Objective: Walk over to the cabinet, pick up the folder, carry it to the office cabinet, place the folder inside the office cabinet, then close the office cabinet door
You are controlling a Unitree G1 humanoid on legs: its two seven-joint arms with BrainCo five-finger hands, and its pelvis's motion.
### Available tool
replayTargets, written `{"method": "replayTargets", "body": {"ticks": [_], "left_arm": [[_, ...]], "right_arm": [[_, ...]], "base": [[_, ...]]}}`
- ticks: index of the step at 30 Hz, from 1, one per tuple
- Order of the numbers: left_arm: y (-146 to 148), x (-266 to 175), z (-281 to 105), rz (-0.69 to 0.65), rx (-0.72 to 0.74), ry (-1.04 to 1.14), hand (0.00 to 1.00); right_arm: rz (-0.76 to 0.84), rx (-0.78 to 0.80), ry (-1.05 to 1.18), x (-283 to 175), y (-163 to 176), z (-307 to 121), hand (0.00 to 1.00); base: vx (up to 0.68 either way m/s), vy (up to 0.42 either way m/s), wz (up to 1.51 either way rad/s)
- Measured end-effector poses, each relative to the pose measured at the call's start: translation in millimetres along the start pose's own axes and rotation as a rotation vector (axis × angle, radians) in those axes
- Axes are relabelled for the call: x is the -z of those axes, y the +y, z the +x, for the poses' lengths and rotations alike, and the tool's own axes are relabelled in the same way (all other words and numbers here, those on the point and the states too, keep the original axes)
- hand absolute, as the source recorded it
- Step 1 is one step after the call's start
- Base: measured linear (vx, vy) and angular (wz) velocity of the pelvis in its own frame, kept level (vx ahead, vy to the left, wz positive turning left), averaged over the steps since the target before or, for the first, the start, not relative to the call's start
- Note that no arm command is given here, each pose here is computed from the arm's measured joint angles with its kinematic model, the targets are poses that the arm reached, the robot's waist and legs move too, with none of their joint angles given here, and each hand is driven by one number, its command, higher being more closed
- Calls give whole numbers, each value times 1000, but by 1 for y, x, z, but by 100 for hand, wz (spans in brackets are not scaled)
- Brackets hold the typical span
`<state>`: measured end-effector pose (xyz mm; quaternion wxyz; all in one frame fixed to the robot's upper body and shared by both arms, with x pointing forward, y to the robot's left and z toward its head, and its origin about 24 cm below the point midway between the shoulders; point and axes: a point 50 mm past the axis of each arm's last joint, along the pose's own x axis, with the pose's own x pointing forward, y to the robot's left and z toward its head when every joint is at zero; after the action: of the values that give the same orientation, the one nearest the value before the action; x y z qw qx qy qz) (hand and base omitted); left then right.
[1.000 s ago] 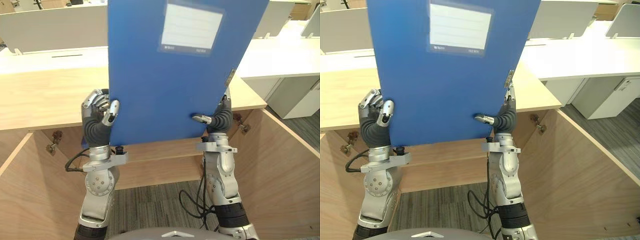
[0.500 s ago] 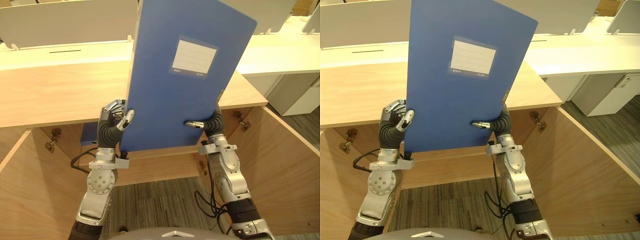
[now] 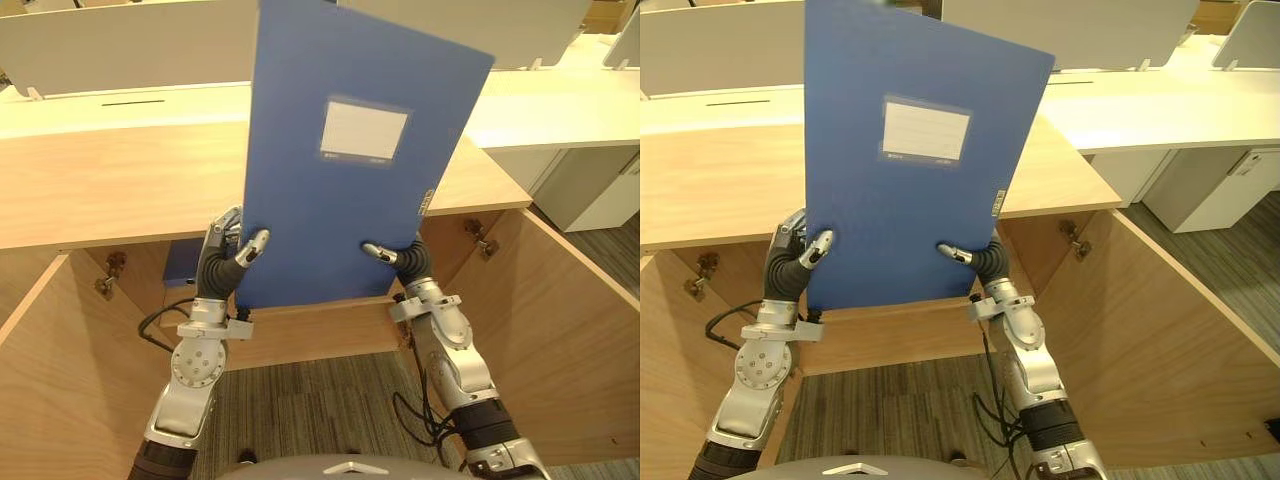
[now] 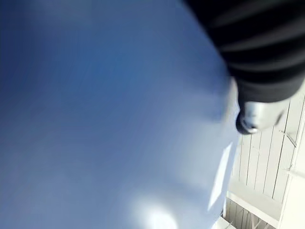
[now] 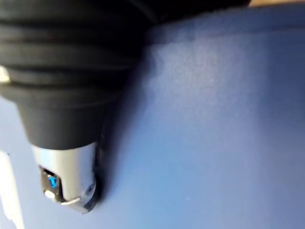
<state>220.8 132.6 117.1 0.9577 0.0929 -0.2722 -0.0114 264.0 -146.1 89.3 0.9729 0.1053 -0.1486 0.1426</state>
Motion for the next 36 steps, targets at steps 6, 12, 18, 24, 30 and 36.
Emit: {"method": "replayTargets", "body": {"ticks": [6,12,18,24,30,36], "left_arm": [[13,3,-2,10,-124,20,0],[53,11,-13,57,-376,77,0],[87,42,-59,80,-579,307,0],[92,86,-112,115,-610,637,0],[76,133,-187,79,-538,1070,0],[63,147,-245,64,-495,1357,0]], "right_arm": [[68,27,-7,6,10,-1,100],[117,158,-26,8,1,-10,100],[58,265,-150,-17,-9,-20,100],[-63,295,-194,-30,-9,-24,100],[-148,268,-185,-32,-3,-25,100],[-171,207,-167,-28,7,-22,100]], "base": [[0,0,0],[-7,6,8],[-21,5,3],[0,0,0],[0,0,0],[11,0,0]]}}
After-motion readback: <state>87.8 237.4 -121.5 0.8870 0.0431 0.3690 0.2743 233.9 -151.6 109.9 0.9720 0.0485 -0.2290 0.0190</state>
